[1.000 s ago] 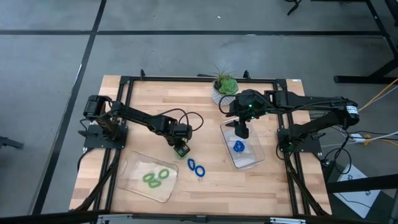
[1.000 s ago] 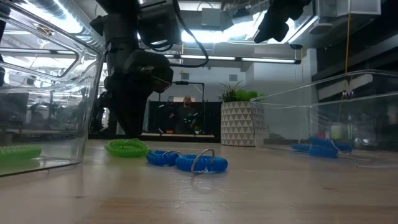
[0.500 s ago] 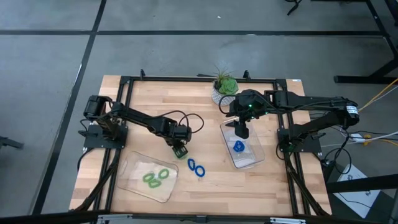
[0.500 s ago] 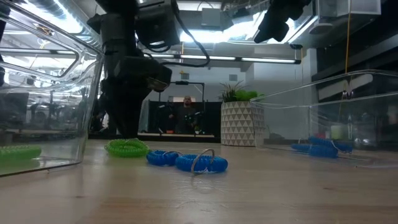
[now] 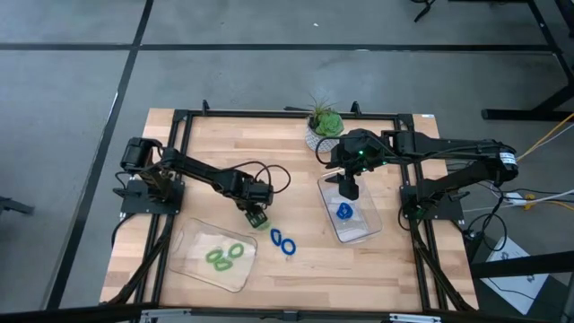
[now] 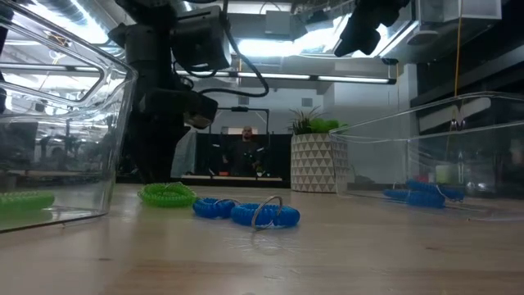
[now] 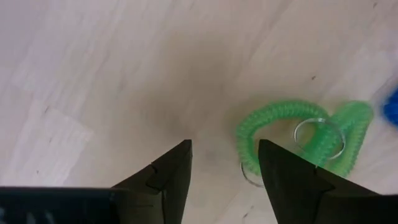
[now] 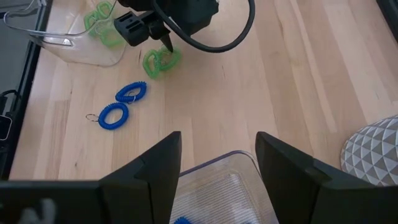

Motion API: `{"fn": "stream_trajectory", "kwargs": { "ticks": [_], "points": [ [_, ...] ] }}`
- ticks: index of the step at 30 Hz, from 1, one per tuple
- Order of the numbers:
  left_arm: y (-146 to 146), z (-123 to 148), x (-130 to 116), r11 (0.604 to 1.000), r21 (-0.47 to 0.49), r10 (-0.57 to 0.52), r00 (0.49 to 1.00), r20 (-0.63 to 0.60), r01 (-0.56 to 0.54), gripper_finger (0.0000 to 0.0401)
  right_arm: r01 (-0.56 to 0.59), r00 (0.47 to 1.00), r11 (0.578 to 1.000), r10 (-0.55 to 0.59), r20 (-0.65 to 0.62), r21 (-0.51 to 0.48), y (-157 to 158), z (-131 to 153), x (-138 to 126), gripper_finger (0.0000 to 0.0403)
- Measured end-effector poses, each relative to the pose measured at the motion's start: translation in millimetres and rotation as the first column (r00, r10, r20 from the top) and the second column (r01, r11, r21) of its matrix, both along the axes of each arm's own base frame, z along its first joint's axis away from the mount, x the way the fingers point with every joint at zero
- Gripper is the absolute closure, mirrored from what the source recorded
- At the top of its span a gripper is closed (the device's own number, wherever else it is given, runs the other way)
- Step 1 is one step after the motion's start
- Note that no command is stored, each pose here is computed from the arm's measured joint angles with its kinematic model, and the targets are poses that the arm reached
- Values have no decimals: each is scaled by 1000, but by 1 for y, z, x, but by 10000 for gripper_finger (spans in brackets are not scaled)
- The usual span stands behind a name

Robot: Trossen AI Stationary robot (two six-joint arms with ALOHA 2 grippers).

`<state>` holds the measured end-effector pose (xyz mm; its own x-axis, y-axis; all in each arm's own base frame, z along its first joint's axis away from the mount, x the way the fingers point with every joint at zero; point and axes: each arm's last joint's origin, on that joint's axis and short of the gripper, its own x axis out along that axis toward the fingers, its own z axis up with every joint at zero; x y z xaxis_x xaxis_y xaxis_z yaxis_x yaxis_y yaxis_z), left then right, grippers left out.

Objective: Sort spring keychains
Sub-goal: Put the green spring keychain into the left transparent bin

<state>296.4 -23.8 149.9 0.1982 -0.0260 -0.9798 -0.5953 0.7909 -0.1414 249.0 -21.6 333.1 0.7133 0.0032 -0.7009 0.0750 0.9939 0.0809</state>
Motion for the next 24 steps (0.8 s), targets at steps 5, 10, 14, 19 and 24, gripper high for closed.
{"fn": "stream_trajectory", "kwargs": {
  "ticks": [5, 10, 14, 19, 24],
  "points": [
    [1, 0, 2, 999, 29, 16, 1000, 20, -17, 221, 0, 1000, 1000, 0, 2, 0, 0, 0, 0, 198],
    [-4, -5, 7, 1000, 16, 1, 999, 48, -2, 221, 0, 1000, 1000, 0, 11, -1, 0, 1, 1, 198],
    [-12, -14, 10, 998, 37, -52, 998, 33, 51, 221, 0, 1000, 1000, 0, 16, -2, 0, 1, 1, 198],
    [-15, -22, 9, 996, 54, -65, 998, -10, 65, 221, 0, 1000, 1000, 0, 16, -2, 0, 1, 1, 198],
    [-14, -22, 8, 993, 97, -59, 998, -25, 61, 229, 0, 1000, 1000, 0, 15, -2, 0, 1, 1, 198]
  ]
}}
